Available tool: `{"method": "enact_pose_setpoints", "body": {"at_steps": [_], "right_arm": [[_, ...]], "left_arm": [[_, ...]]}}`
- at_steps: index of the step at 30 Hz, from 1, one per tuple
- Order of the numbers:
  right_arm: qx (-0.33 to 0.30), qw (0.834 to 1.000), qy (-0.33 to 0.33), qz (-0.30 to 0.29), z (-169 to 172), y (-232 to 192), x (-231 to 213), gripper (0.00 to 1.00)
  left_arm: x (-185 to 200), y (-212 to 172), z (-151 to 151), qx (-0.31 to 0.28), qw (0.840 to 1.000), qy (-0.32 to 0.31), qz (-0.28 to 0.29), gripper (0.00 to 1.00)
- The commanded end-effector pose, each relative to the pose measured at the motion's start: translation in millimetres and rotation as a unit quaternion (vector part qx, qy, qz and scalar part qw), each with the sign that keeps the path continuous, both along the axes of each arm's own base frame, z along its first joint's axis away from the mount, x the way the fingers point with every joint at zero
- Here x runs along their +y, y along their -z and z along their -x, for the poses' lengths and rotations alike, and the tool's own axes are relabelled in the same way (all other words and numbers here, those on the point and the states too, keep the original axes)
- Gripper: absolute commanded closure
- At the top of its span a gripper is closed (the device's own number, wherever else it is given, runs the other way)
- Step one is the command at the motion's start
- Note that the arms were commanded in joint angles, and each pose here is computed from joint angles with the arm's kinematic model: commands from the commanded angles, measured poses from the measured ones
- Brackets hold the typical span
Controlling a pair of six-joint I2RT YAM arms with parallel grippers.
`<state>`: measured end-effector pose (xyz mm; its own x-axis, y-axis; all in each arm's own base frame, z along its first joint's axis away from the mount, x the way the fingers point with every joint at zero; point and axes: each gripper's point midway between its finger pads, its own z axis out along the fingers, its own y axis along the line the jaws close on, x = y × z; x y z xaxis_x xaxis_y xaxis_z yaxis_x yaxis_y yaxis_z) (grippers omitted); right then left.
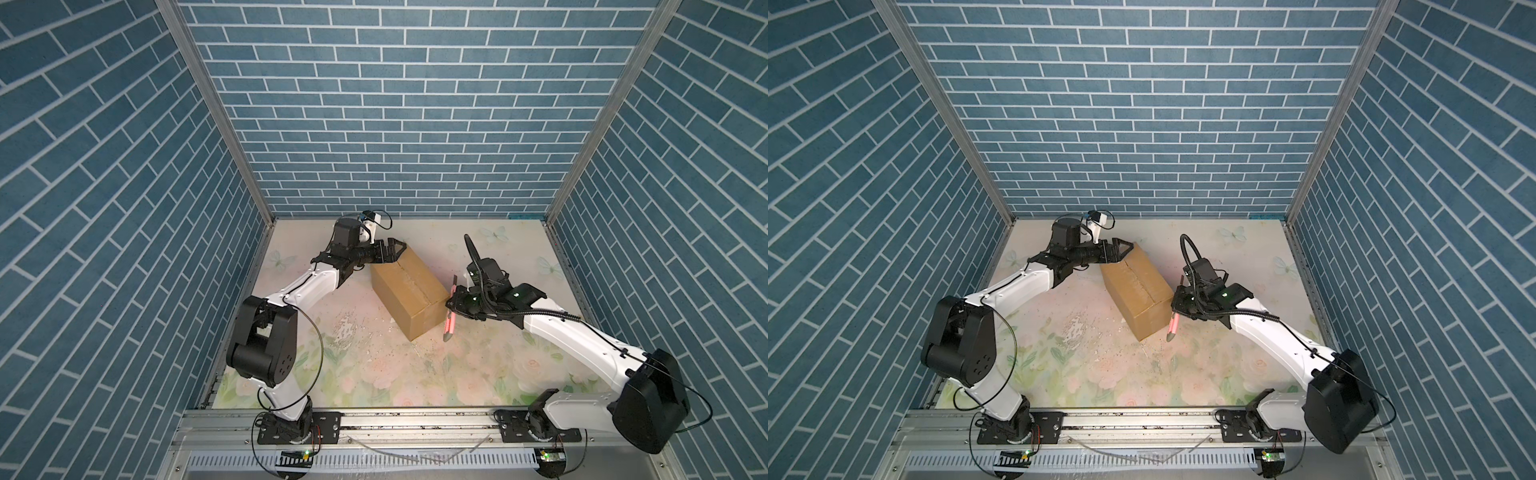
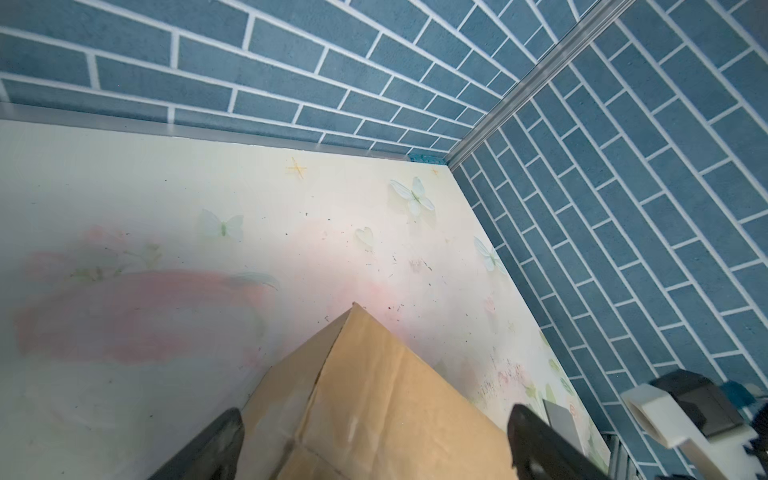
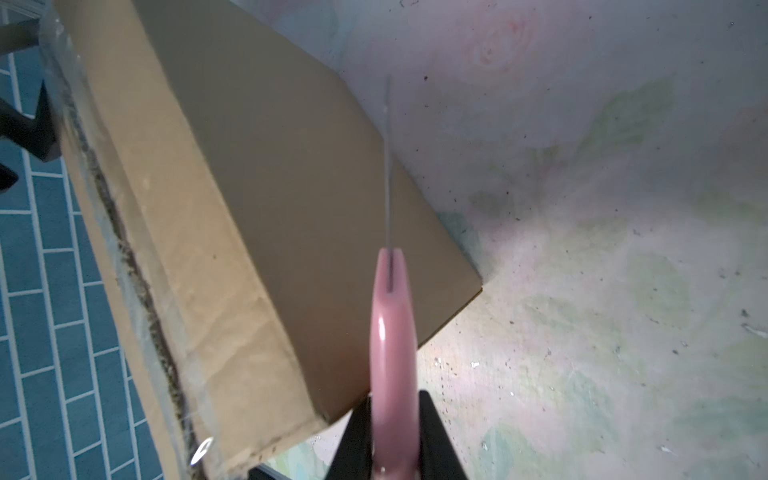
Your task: Unpack the express box
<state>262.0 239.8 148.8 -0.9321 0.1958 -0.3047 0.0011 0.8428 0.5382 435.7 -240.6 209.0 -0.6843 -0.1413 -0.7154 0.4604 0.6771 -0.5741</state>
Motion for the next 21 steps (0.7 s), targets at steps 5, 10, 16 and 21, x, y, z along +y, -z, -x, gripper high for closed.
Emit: {"method": "enact_pose_setpoints", "body": {"at_steps": [5, 10, 16, 21], "right_arm": [[-0.048, 0.996, -0.056, -0.054, -28.5, -30.6, 40.7, 1.00], [-0.043, 0.993, -0.081, -0.078, -22.7, -34.6, 56.2, 1.00], [-0.034, 0.985, -0.125, -0.110, 7.1, -39.1, 82.3, 1.00], [-0.029, 0.987, -0.123, -0.095, 37.0, -36.7, 50.0, 1.00]], "left_arm": [[1.8, 8.1, 51.1, 0.039, 0.999, 0.027, 0.016, 0.00], [22.1, 14.3, 80.9, 0.053, 0.999, -0.001, -0.006, 0.00], [42.6, 18.3, 101.9, 0.057, 0.997, -0.035, -0.027, 0.00], [53.9, 23.0, 104.1, 0.060, 0.996, -0.060, -0.042, 0.00]]}}
